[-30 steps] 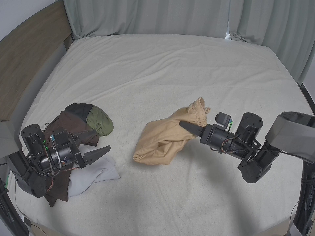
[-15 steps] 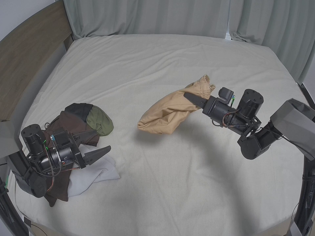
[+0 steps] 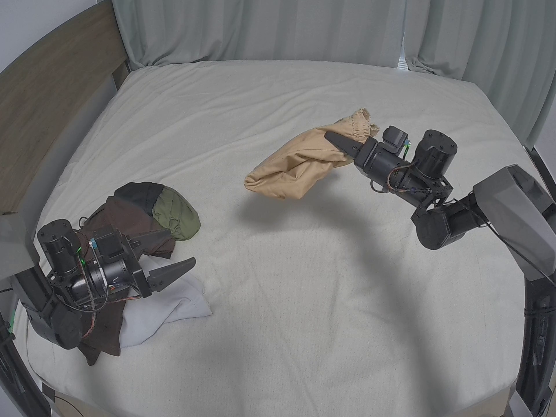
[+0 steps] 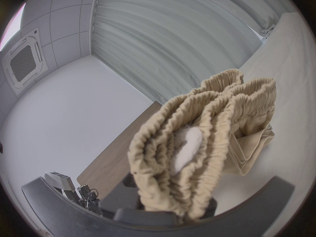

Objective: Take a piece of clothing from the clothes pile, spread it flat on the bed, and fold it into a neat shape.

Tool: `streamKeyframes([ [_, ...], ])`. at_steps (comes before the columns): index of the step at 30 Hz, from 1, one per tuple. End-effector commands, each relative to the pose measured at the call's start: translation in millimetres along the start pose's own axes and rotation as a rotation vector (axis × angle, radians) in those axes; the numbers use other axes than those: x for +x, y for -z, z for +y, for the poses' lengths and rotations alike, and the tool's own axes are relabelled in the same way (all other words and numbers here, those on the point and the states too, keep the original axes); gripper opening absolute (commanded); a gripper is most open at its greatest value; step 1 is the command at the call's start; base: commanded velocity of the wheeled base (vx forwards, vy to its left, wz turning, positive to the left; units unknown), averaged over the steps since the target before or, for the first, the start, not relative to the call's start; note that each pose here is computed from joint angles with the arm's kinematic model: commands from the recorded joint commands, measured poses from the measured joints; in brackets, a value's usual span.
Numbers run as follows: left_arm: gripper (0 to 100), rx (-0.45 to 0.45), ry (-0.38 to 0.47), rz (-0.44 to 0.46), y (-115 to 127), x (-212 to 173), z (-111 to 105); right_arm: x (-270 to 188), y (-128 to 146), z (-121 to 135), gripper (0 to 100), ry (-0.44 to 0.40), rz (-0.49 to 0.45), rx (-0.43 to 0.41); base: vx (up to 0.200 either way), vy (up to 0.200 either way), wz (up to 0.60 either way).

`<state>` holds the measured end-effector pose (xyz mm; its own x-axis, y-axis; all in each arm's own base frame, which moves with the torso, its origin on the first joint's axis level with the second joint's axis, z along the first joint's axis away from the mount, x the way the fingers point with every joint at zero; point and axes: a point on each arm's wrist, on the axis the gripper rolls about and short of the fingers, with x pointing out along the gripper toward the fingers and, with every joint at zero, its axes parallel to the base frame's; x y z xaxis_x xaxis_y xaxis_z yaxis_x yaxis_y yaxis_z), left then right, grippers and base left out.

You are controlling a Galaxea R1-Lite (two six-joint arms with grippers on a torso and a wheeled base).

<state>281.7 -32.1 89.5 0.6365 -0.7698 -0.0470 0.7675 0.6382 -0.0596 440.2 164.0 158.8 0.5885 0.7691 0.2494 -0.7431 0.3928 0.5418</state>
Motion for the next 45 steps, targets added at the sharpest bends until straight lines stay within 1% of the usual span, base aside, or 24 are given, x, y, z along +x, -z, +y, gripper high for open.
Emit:
streamKeyframes([
  [1,100,-0.006,-0.001,0.005,1.9,0.3,0.9,6.7,3.5,-24.6,0,0.024,-0.002,0.004,0.0,0.0,0.0],
  [9,100,-0.005,-0.001,0.006,2.5,0.2,0.8,24.1,-10.1,-35.4,0,0.029,-0.009,0.0,0.0,0.0,0.0],
  [13,100,-0.007,-0.003,0.007,2.6,-0.1,1.1,35.7,-17.2,-44.9,0,0.028,-0.021,-0.007,0.0,0.0,0.0],
  [15,100,-0.006,-0.003,0.006,2.5,-0.1,1.1,40.2,-19.6,-55.3,0,0.032,-0.034,-0.014,0.0,0.0,0.0],
  [18,100,-0.007,-0.001,0.007,2.8,0.0,0.6,34.2,3.8,-85.1,0,0.098,0.016,0.035,0.0,0.0,0.0],
  [20,100,-0.009,-0.001,0.009,3.2,-0.2,0.4,29.3,26.8,-107.4,0,0.156,0.067,0.086,0.0,0.0,0.0],
  [23,100,-0.014,0.0,0.015,4.8,-0.2,-0.2,24.4,51.7,-127.2,0,0.207,0.113,0.131,0.0,0.0,0.0],
  [25,100,-0.016,-0.001,0.015,5.2,-0.4,0.2,17.3,77.3,-146.9,0,0.25,0.154,0.17,0.0,0.0,0.0],
  [28,100,-0.014,-0.001,0.014,4.8,-0.5,0.1,9.2,94.1,-162.9,0,0.283,0.168,0.187,0.0,0.0,0.0],
  [30,100,-0.015,-0.003,0.014,4.8,-0.8,0.4,8.1,96.8,-165.5,0,0.307,0.153,0.179,0.0,0.0,0.0],
  [32,100,-0.015,-0.003,0.014,4.8,-0.8,0.4,9.2,95.4,-164.3,0,0.31,0.136,0.162,0.0,0.0,0.0],
  [38,100,-0.012,-0.003,0.012,4.4,-0.6,0.6,16.8,82.7,-151.2,0,0.276,0.087,0.117,0.0,0.0,0.0],
  [45,100,-0.014,-0.001,0.014,4.8,-0.5,0.1,16.1,78.3,-150.7,0,0.265,0.066,0.078,0.0,0.0,0.0],
])
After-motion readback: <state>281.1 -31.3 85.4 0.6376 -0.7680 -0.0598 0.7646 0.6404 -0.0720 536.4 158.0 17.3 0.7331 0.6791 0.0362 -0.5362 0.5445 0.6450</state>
